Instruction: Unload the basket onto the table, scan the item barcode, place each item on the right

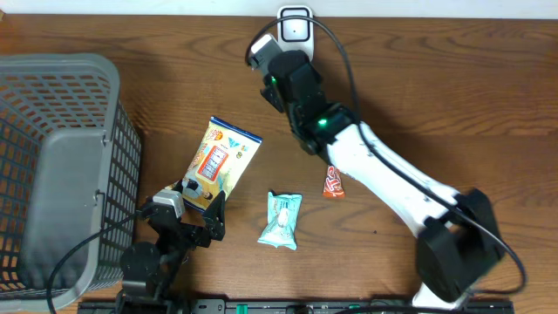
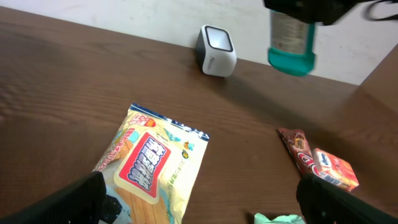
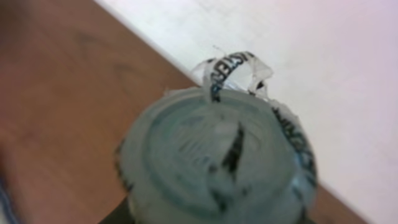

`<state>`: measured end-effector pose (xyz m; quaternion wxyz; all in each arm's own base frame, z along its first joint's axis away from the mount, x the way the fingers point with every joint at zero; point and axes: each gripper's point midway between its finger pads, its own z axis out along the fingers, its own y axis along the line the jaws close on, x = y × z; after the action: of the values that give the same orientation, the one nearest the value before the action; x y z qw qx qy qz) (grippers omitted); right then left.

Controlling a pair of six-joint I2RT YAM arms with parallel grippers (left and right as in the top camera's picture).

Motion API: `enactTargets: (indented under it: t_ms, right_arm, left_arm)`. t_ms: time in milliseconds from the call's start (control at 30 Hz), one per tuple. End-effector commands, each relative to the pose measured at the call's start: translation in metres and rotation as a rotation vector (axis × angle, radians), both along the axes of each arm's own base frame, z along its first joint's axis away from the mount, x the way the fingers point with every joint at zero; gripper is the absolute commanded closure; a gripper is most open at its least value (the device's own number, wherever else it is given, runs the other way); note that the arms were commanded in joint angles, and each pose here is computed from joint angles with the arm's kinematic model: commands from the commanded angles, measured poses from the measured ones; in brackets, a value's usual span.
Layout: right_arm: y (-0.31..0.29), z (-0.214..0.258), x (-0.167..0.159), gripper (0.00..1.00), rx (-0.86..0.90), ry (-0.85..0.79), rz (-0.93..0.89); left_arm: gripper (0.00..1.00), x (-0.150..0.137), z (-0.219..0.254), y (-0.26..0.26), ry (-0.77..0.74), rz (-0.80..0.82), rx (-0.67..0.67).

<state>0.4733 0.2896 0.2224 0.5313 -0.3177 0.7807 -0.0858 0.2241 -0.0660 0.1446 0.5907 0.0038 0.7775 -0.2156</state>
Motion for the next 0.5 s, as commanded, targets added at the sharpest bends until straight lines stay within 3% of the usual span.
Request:
enactTargets:
  t_ms: [0,467]
  right_arm:
    - [-0.02,0.012,0.027,0.99,-0.146,-0.153,-0.123]
    - [-0.012,0.003,0.148,0.99,-0.313,-0.341,-0.228]
  left_arm:
    - [0.02,-0.002,-0.013,-0.002,0.032,-0.016,0.019]
    - [0.02,-0.002,-0.013,-0.002,0.032,-0.016,0.019]
